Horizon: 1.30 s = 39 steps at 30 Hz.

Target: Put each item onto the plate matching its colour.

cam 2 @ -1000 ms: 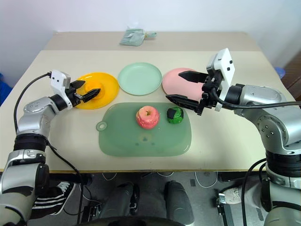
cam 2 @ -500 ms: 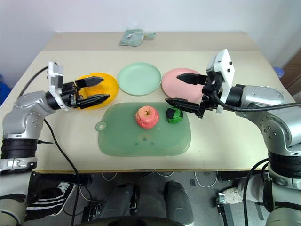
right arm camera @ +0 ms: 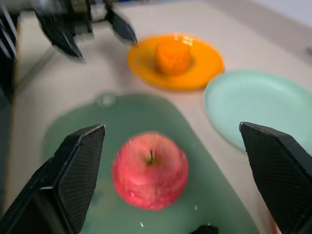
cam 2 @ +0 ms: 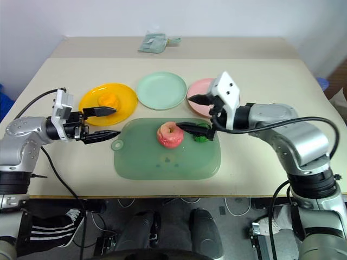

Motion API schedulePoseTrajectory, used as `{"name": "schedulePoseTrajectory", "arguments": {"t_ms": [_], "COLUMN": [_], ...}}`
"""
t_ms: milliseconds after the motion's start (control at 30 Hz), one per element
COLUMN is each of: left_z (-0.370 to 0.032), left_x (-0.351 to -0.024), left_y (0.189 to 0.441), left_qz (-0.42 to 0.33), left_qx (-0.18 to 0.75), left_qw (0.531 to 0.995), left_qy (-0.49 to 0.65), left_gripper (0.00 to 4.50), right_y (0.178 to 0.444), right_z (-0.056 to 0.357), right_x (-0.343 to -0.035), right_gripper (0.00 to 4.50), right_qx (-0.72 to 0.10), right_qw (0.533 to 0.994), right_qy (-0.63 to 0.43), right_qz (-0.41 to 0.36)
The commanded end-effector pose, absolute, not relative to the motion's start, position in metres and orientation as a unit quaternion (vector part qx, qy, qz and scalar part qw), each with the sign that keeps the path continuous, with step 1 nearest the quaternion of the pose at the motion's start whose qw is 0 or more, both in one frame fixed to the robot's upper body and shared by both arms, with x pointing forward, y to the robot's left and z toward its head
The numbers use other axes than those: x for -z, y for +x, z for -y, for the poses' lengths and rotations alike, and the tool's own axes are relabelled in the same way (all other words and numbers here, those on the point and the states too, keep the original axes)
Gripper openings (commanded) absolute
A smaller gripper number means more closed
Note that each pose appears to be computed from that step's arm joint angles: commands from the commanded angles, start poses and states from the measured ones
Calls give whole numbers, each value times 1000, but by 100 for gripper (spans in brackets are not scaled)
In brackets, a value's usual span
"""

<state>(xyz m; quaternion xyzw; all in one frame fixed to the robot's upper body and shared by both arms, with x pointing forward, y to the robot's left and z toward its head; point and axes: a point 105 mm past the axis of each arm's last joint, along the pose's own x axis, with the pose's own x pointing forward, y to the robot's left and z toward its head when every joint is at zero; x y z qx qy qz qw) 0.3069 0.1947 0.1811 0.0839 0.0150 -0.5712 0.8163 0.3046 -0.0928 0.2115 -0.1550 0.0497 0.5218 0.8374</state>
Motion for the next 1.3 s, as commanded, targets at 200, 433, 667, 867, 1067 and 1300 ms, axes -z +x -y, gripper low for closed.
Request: {"name": "schedulePoseTrajectory", "arguments": {"t_ms": [200, 433, 667, 867, 1067, 1300], "left_z": [-203, -205, -207, -207, -206, -206], "left_x": [-194, -192, -191, -191, -190, -190], "left_y": [292, 286, 285, 286, 287, 289], "left_qz": [-1, -7, -8, -5, 0, 2], "left_qx": [593, 595, 591, 589, 585, 582], "left_qw": [799, 797, 800, 801, 803, 805], "left_qy": [98, 102, 106, 108, 111, 115], "left_gripper": [445, 445, 445, 445, 445, 450], "right_y": [321, 328, 323, 320, 326, 327], "right_z": [55, 51, 46, 51, 58, 59], "right_x": [-198, -181, -172, -158, -150, -151], "right_gripper": [450, 450, 450, 450, 450, 362], "right_qx": [-532, -534, -553, -556, -541, -543], "right_qw": [832, 825, 810, 798, 800, 798], "right_qy": [-143, -161, -169, -201, -224, -229], "right_qz": [-66, -91, -99, -119, -129, -125]}}
